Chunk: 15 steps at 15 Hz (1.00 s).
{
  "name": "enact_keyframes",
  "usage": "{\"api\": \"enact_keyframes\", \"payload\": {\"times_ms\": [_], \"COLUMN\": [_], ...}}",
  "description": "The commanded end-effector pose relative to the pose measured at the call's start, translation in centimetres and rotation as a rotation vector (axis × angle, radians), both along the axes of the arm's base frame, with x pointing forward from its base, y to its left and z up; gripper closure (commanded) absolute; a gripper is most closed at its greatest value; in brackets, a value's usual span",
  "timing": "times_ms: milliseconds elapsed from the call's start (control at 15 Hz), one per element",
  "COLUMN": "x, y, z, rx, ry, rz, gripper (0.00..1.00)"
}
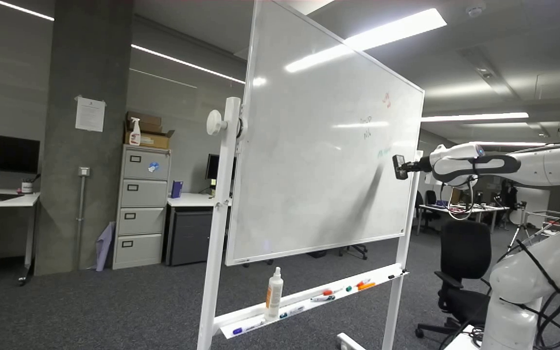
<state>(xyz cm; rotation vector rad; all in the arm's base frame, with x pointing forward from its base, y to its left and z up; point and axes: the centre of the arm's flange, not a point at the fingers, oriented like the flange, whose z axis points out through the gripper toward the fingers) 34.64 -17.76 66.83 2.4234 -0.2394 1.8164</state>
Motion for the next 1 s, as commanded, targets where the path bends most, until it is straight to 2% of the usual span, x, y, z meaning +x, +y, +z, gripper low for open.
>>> {"api": "enact_keyframes", "payload": {"times_ms": [0, 533, 933], "x": [0.0, 1.4, 2.8], "y": [0.3, 1.4, 2.0], "z": [0.4, 1.4, 1.2], "rx": [-0.005, -0.007, -0.029], "ry": [-0.082, -0.154, -0.272], "rz": [0.005, 0.07, 0.058], "gripper": [0.69, 0.69, 0.69]}}
